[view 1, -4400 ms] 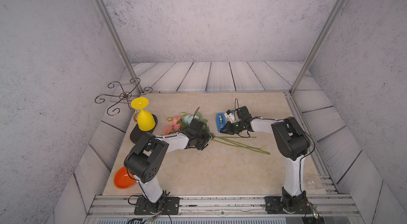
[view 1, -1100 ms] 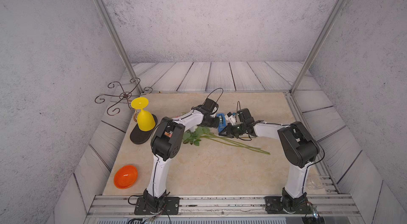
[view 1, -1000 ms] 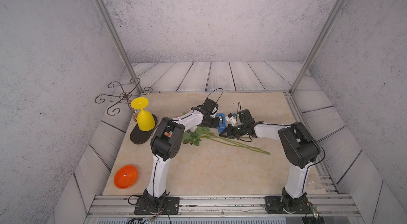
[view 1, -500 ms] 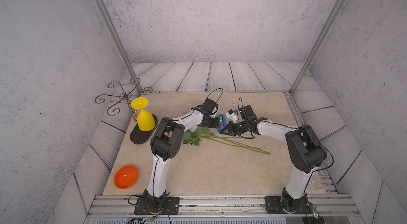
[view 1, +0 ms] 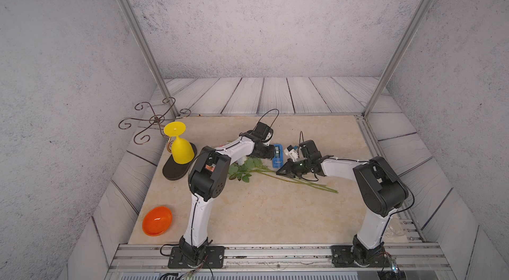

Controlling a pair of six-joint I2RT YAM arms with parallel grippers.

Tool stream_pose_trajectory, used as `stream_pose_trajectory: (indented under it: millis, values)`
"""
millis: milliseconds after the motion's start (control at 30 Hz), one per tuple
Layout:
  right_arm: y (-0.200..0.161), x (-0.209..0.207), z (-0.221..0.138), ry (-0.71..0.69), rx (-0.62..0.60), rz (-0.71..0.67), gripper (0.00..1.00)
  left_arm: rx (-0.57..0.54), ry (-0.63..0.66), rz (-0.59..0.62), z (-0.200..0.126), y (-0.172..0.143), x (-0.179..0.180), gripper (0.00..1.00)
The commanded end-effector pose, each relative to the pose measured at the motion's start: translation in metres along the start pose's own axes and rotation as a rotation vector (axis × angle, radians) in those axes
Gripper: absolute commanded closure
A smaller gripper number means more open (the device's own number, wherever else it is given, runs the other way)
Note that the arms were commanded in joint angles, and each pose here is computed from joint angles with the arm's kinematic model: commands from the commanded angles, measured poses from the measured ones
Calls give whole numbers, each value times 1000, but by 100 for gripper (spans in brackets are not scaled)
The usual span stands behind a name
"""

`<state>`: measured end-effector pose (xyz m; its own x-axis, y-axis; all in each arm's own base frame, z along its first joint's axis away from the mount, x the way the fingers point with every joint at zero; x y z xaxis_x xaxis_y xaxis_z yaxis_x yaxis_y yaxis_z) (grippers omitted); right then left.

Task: Wrap bouquets with tape
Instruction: Pull the tape from the tape cutter, then stick the tape to the bouquet.

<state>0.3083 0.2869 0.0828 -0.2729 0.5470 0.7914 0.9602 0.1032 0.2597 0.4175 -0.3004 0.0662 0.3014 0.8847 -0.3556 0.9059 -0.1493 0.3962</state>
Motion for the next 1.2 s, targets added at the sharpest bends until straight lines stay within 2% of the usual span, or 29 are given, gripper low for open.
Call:
stream_pose_trajectory:
  millis: [0, 200, 700, 900, 1167]
  values:
    - [-7, 3, 8, 17, 15, 15, 100, 8, -11, 16, -1, 0, -7, 60]
    - [-14, -4, 12, 37, -7, 74, 100, 2, -26, 15, -1, 1, -12, 59]
    - [-32, -18, 13, 0, 28, 100, 100, 27, -5, 30, 6, -14, -12, 60]
    - [-43, -27, 14, -11, 43, 119, 100, 47, -58, 38, 9, -22, -23, 60]
    - [-48, -34, 20, 0, 51, 145, 100, 62, -6, 14, 10, -34, -16, 61]
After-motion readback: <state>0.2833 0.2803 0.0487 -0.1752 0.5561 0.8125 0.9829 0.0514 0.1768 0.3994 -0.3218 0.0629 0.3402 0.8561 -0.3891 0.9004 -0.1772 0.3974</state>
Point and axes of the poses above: each gripper's point midway between its finger pads, its own z axis out along the fingers, its own x axis along the line the jaws close on, y = z × x, the point moved 2 cm from there along -z, back along the fingers, and after that the axes turned 7 degrees about -z, right-handed, at the moved point
